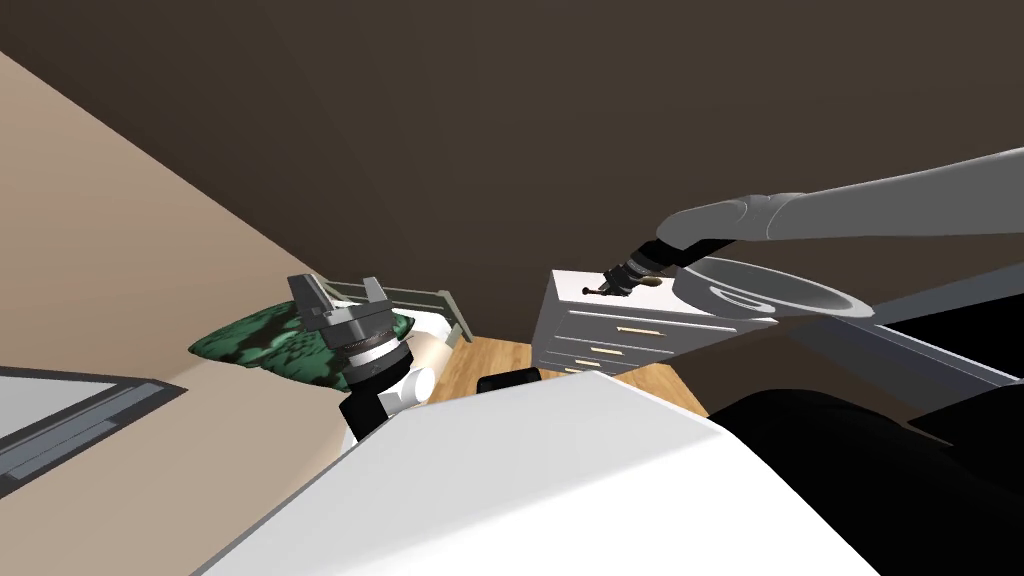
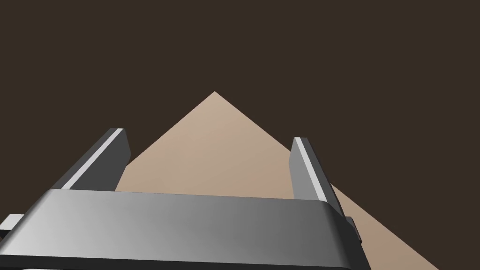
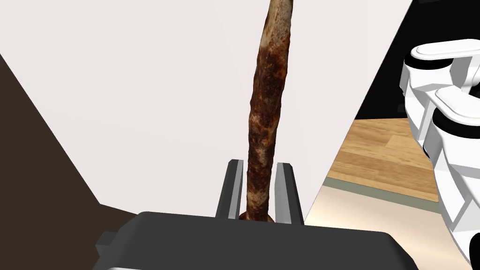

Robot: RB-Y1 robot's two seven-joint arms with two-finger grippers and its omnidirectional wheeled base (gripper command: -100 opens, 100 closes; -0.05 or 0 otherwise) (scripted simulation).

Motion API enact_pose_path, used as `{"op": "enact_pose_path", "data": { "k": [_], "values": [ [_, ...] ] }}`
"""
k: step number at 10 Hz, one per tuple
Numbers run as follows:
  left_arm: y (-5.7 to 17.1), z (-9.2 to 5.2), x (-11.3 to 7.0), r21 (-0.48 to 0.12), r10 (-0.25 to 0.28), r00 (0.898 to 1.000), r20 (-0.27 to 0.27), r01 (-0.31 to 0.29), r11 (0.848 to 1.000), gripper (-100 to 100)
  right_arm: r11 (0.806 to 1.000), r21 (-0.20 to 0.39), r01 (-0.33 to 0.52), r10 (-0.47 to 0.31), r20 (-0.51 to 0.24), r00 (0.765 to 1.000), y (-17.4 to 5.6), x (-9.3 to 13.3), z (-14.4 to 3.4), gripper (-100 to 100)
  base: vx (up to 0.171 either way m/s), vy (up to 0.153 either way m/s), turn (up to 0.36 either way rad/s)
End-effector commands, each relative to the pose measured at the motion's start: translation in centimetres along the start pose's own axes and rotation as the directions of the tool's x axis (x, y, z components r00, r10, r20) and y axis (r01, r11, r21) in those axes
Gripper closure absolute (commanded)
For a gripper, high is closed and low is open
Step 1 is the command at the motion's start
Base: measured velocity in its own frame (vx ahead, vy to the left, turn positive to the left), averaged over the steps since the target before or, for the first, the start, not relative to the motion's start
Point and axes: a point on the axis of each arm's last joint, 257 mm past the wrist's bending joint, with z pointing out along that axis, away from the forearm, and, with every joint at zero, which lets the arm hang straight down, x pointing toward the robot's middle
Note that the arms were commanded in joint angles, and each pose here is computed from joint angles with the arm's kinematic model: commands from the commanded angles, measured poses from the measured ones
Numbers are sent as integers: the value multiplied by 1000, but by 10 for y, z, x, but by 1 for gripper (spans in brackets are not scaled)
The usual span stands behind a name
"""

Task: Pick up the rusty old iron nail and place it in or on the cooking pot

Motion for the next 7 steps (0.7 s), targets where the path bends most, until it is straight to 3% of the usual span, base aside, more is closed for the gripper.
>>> {"op": "enact_pose_path", "data": {
  "k": [1,7],
  "values": [
    [0,0,0,0,0,1000,0,0,1000,0,1000,19,18,-18,8,1000,-9,-13,-12,100,-25,-49,125],
    [0,0,0,0,0,1000,0,0,1000,0,999,30,40,-41,14,999,-18,-36,-40,100,-83,-112,107]
  ]
}}
